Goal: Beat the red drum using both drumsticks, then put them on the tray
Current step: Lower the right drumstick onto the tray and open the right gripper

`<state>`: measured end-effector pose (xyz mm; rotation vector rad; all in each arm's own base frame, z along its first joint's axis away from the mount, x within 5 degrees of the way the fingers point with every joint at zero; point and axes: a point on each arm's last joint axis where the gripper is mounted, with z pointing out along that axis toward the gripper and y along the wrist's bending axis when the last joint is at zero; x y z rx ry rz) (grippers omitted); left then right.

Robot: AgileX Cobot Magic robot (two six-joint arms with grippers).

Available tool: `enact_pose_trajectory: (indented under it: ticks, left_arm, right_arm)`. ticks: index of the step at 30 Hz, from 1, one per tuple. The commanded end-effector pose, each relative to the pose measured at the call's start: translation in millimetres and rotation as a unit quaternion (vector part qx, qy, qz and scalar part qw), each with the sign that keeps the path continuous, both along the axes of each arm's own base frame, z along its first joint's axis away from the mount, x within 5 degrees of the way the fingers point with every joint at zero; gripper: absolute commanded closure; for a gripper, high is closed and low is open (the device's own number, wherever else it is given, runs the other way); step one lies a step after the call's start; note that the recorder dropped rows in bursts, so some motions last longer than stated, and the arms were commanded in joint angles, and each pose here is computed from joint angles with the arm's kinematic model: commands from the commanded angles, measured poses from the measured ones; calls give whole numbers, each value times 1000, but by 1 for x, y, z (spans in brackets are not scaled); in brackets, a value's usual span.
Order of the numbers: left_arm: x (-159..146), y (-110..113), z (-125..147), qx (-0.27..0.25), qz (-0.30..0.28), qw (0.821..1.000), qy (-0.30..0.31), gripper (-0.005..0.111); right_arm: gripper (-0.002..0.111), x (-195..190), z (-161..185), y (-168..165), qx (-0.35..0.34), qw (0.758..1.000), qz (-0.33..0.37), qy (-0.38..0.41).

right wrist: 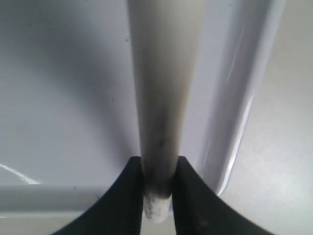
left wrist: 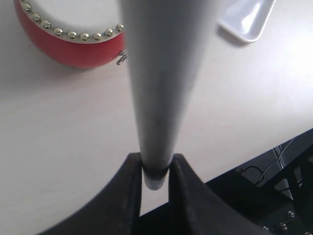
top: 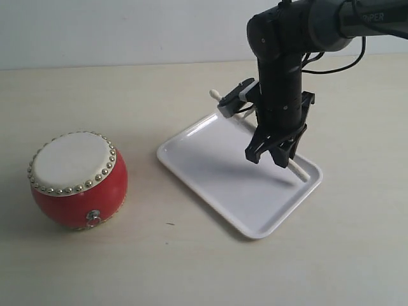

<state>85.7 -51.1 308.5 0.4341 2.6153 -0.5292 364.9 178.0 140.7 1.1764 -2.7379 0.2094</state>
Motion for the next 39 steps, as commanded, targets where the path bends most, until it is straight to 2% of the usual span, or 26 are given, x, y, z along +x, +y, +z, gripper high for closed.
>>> enact_pose_trajectory:
  ticks: [1,18,28,39]
  left_arm:
    - [0,0,-1,-2,2,1000,1,107]
    - [0,0,-1,0,1,1000,0,107]
    - [0,0,-1,0,1,1000,0,107]
    - [0,0,-1,0,1,1000,0,107]
  right_arm:
    - [108,-1,-3,-4,-3,1000,11,7]
    - [108,0,-14,-6,-16,1000,16,16]
    - [87,0,-14,-6,-17,1000,7,15]
    - [82,0,-14,-6,-17,1000,7,15]
